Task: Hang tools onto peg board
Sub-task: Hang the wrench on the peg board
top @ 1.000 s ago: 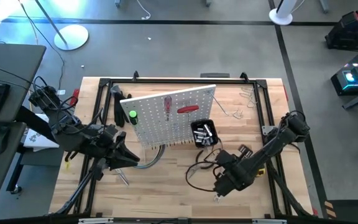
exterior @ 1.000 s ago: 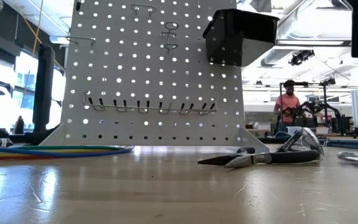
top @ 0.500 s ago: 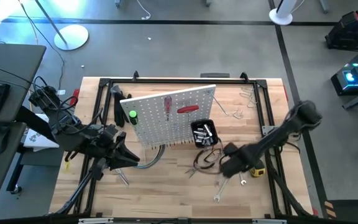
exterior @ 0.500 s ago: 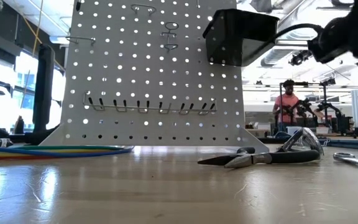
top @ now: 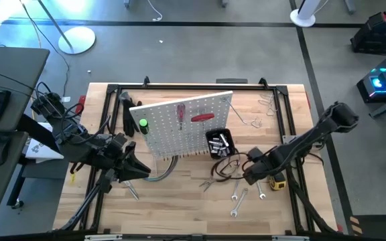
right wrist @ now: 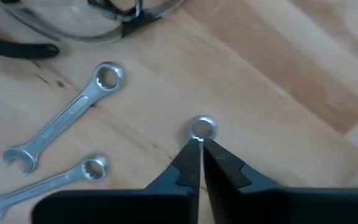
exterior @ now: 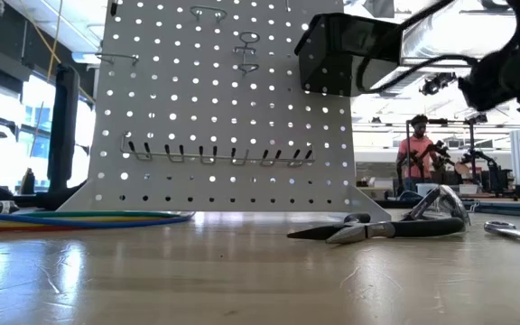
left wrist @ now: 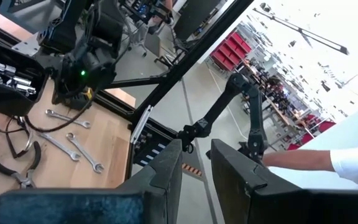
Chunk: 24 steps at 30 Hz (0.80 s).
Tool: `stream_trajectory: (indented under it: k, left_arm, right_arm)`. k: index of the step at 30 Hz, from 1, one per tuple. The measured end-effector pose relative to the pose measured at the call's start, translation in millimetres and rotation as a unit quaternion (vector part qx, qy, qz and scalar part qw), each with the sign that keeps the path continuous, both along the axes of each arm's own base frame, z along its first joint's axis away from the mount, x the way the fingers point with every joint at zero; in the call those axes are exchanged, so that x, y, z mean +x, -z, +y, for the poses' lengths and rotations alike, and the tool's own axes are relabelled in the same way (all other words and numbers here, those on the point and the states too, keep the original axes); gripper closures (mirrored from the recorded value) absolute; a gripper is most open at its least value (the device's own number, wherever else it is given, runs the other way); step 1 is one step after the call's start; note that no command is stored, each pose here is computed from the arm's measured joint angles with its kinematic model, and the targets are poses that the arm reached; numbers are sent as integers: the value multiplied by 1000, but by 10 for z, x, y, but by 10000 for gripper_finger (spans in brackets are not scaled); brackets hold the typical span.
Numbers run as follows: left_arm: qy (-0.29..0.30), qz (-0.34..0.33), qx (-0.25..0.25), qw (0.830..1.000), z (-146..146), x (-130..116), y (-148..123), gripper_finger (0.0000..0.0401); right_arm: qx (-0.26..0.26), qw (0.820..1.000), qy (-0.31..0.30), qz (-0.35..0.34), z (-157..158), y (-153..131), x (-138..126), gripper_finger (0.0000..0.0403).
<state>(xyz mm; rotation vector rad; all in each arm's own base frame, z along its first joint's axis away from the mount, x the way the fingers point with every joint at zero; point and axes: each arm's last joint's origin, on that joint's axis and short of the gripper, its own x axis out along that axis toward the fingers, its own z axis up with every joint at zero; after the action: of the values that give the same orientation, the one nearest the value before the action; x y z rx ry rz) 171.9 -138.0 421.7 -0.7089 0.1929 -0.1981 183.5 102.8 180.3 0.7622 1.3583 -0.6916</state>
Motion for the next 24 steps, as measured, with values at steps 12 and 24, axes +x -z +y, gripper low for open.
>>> stream_trajectory:
  k: [12, 24]
  left_arm:
    - [-12, 1, -3, 1000, 43, 34, 1, 325]
    - [-17, 1, 1, 1000, 67, 52, 2, 325]
  right_arm:
    - [-4, 998, -17, 53, -95, 132, -14, 221]
    - [-22, 995, -26, 89, -49, 382, 91, 222]
